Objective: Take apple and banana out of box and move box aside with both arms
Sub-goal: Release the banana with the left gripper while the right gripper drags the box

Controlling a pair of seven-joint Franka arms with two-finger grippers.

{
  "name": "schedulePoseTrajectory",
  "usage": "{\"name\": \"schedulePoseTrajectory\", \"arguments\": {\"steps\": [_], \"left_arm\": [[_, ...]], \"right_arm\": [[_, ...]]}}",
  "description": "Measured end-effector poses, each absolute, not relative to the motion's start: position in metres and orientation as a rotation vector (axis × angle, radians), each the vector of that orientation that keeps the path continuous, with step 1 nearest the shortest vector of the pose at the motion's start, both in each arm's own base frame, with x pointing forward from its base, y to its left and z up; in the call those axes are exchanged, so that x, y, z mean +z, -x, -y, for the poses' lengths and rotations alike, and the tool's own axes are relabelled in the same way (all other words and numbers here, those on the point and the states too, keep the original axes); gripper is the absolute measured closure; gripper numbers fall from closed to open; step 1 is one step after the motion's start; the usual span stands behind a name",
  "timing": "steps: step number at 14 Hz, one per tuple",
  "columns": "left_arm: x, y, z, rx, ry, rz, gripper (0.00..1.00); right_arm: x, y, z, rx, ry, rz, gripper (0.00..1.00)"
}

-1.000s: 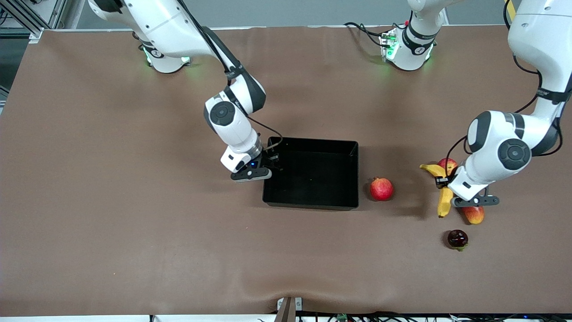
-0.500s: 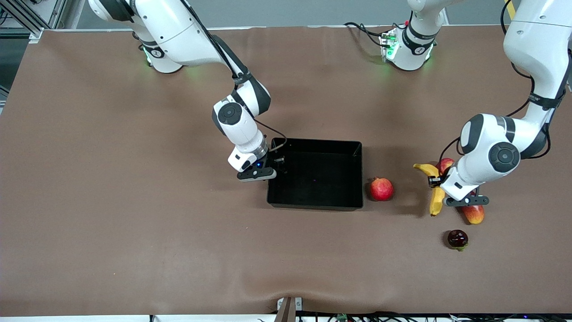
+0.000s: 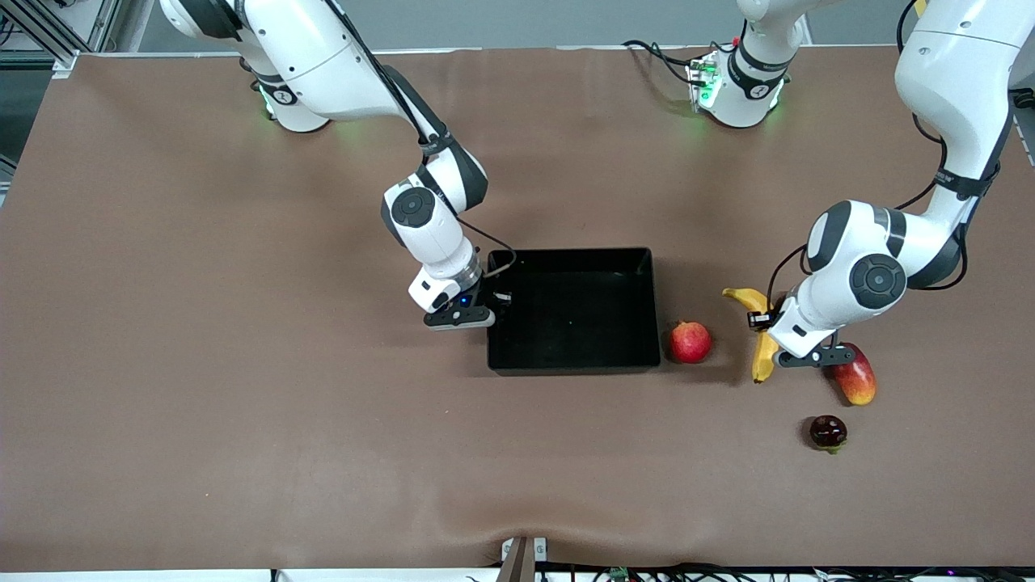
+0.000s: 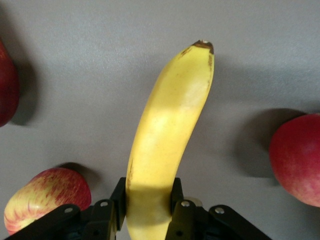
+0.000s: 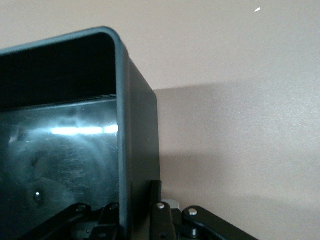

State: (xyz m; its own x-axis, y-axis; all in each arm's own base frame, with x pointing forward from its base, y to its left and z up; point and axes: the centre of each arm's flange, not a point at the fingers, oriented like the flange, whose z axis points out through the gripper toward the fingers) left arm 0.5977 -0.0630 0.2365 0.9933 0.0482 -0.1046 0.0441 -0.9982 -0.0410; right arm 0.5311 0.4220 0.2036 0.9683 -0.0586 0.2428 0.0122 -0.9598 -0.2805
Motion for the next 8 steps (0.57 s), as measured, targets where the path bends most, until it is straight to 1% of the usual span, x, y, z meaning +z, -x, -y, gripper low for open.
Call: {"name": "schedulePoseTrajectory", "arguments": {"steps": [2, 4, 6, 8], "left_arm": [[0.235, -0.597, 0.068, 0.159, 3.101, 0.06, 0.62], [0.233, -0.596, 0.074, 0.15, 3.107, 0.043, 0.62], [0.222, -0.594, 0.079, 0.138, 3.119, 0.026, 0.62], [0.208, -0.589, 0.079, 0.128, 3.115, -0.011, 0.62]], "right_arm": [[0.209, -0.537, -0.414, -0.341, 2.856, -0.038, 0.92], [0.232, -0.547, -0.4, -0.306, 2.881, -0.029, 0.92], [0.271, -0.56, -0.378, -0.258, 2.905, -0.024, 0.92], [0.321, -0.576, -0.338, -0.213, 2.924, -0.055, 0.92]]}}
